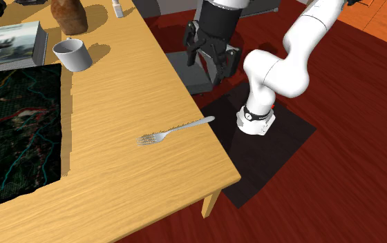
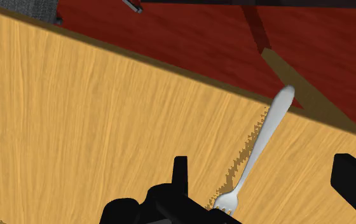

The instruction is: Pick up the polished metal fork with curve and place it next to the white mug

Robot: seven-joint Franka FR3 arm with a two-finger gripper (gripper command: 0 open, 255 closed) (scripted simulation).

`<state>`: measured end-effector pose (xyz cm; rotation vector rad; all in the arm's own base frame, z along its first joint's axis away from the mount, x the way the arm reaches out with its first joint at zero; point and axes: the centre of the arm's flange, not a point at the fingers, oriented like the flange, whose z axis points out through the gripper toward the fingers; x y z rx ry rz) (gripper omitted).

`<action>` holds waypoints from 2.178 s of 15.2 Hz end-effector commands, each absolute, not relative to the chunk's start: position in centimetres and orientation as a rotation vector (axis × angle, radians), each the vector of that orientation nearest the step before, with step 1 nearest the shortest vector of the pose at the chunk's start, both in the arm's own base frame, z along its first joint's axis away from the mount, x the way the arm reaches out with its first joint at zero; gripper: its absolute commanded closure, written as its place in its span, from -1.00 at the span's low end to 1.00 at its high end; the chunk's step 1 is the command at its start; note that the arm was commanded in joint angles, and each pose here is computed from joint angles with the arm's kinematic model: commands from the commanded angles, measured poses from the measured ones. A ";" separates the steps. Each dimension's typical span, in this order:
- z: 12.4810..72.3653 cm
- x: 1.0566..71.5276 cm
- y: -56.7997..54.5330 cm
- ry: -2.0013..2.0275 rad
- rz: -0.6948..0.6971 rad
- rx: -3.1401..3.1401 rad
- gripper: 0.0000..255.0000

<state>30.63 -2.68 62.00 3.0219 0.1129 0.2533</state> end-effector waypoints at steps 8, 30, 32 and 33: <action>57.8 39.5 -2.6 -0.172 0.187 3.083 -1.00; 49.5 47.9 -3.6 -0.446 0.121 3.116 -1.00; 49.5 47.9 -3.6 -0.446 0.121 3.116 1.00; 49.5 47.9 -3.7 -0.446 0.121 3.116 1.00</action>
